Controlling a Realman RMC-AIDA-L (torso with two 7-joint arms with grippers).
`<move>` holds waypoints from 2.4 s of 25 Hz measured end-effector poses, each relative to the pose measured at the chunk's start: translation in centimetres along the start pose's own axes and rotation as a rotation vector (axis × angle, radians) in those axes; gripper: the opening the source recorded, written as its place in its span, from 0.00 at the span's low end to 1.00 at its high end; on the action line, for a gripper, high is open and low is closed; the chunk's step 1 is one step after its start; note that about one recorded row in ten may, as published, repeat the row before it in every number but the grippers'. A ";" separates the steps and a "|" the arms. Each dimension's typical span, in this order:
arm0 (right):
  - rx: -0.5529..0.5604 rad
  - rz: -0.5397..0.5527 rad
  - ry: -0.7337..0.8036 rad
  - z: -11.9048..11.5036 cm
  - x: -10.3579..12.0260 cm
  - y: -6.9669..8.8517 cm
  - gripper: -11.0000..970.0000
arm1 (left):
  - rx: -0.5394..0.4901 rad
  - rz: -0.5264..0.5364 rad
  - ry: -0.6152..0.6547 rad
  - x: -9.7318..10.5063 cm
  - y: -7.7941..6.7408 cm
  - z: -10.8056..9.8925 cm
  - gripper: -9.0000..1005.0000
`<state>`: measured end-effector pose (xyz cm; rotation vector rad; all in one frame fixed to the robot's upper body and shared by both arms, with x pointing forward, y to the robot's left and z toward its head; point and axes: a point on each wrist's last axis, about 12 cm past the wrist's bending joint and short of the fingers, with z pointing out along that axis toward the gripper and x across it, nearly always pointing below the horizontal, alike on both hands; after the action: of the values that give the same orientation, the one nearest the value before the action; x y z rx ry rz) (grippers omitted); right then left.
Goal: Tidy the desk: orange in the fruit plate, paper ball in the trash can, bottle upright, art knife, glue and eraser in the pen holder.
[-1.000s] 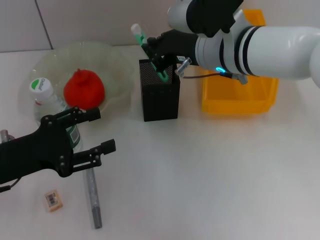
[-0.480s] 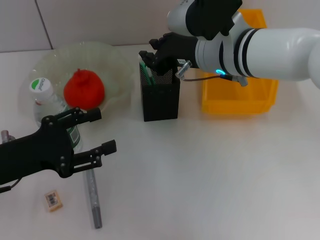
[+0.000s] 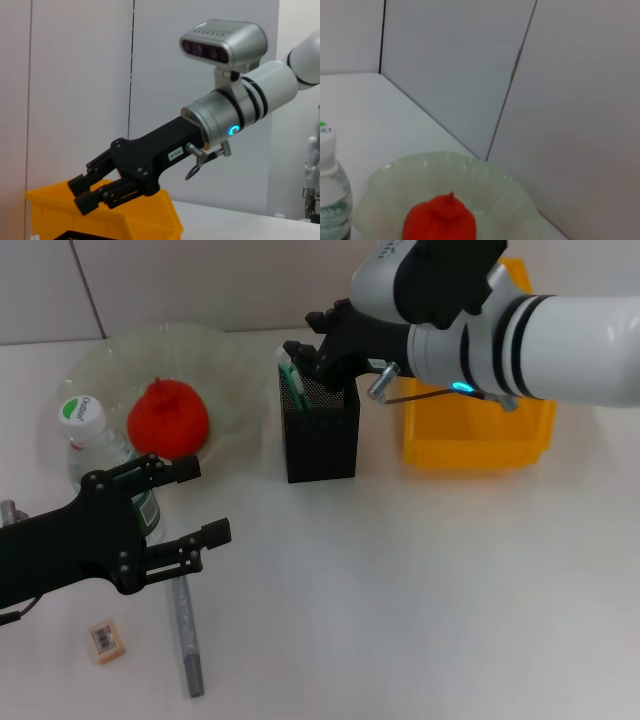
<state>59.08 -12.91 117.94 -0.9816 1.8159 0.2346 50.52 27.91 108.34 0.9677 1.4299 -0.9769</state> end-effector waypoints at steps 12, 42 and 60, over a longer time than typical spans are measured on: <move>0.104 0.050 -0.086 -2.4 0.1 -1.6 0.37 | -0.002 -0.001 -0.001 0.0 0.0 0.0 0.78; 0.253 0.162 -0.085 -4.0 2.1 -6.4 0.37 | 0.005 -0.005 -0.003 0.1 -0.2 0.3 0.78; -0.223 0.221 -0.448 -11.5 -0.8 -7.7 0.37 | 0.006 -0.009 -0.004 0.1 -0.2 0.4 0.78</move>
<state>56.76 -23.94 126.00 -0.7979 1.4995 0.7466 50.41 27.51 108.19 0.9636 1.4297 -0.9896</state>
